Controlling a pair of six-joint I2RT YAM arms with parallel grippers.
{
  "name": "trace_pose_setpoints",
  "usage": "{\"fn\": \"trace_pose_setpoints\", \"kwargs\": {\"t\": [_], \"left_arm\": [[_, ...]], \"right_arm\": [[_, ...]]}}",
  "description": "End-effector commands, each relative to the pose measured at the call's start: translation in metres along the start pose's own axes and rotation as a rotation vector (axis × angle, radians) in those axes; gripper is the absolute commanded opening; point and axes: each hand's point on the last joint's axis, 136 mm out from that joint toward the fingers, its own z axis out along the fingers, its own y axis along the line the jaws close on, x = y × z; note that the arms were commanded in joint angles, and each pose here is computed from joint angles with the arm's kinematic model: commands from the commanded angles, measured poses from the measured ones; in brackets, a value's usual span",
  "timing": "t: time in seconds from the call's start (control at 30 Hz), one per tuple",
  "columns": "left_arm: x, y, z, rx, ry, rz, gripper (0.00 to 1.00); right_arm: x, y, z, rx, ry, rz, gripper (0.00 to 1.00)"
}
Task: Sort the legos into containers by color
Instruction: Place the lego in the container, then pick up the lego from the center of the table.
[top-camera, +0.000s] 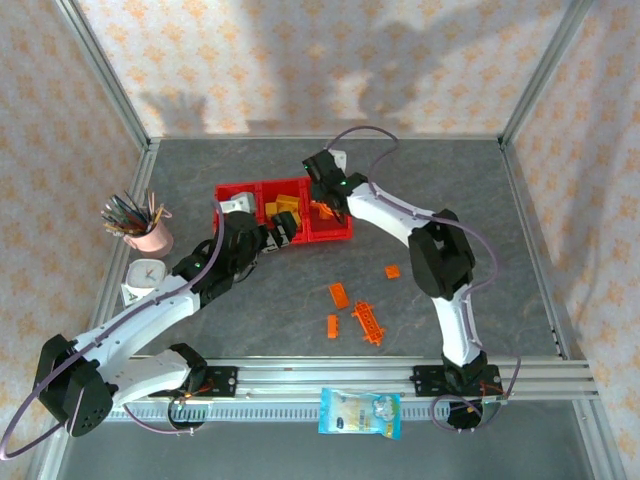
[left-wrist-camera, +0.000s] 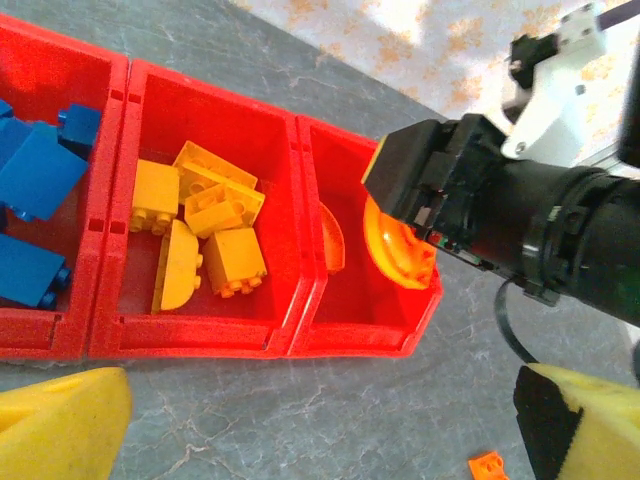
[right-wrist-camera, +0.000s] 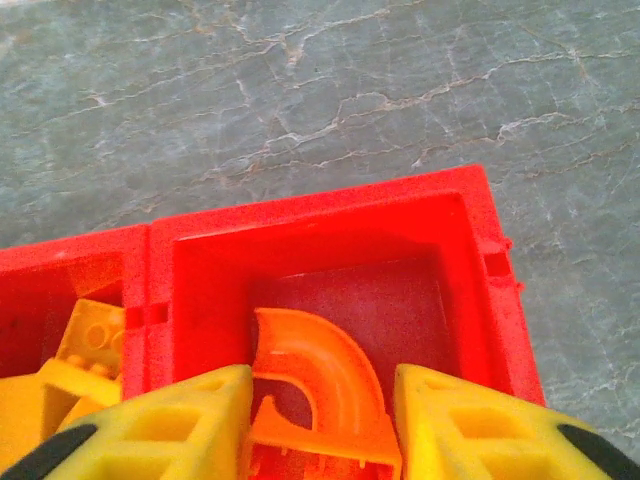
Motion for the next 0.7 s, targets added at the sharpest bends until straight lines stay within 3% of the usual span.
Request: {"fn": "trace_pose_setpoints", "kwargs": {"t": [0.0, 0.27, 0.67], "left_arm": [[-0.020, -0.007, -0.004, 0.010, -0.051, 0.007, 0.99], [-0.013, -0.007, -0.006, 0.025, -0.018, 0.008, 0.99], [0.020, -0.017, -0.004, 0.112, 0.061, -0.021, 0.99]], "right_arm": [[-0.020, -0.005, -0.008, 0.033, -0.037, 0.005, 0.44], [-0.020, -0.037, -0.056, 0.041, -0.098, 0.034, 0.57], [0.059, -0.145, -0.102, 0.106, -0.001, 0.129, 0.73]]}}
